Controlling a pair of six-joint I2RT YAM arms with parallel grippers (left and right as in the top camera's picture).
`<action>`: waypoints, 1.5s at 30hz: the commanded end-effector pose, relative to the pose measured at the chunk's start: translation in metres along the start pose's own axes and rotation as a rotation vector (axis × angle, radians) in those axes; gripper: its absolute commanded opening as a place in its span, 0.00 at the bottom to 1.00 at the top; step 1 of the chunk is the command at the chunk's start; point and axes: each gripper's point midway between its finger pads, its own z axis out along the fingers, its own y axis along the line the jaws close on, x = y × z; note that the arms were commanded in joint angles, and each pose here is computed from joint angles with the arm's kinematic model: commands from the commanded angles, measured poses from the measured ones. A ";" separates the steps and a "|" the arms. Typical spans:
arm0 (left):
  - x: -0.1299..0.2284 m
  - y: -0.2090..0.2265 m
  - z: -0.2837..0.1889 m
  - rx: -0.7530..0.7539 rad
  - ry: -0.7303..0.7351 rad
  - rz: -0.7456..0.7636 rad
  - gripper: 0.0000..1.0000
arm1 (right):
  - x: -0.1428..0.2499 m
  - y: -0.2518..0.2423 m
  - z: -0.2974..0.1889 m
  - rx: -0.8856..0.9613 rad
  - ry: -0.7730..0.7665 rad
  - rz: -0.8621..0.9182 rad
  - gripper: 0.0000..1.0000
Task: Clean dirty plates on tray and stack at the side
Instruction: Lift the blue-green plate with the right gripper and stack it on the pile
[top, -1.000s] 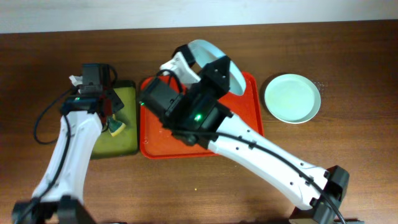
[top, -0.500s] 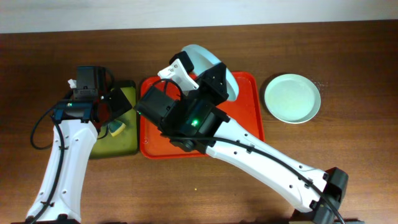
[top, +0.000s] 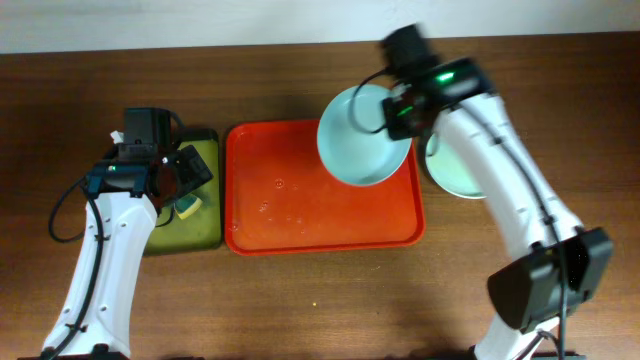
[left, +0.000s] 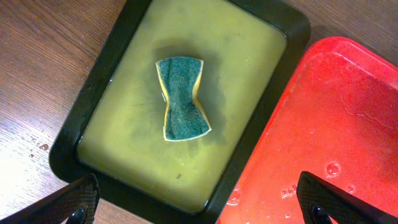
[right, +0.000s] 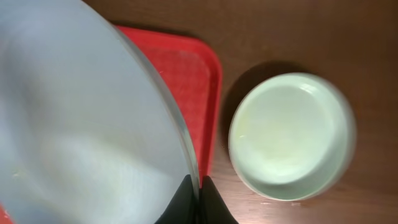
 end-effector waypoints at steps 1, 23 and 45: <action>-0.001 -0.001 -0.003 0.008 0.000 0.002 0.99 | 0.011 -0.027 0.016 -0.221 0.084 0.186 0.04; 0.000 -0.001 -0.003 0.006 0.004 0.002 0.99 | 0.102 -0.202 0.096 -0.205 0.140 0.684 0.37; 0.000 -0.001 -0.003 0.006 0.003 0.002 0.99 | 0.157 -0.070 -0.126 -0.289 0.017 0.394 0.99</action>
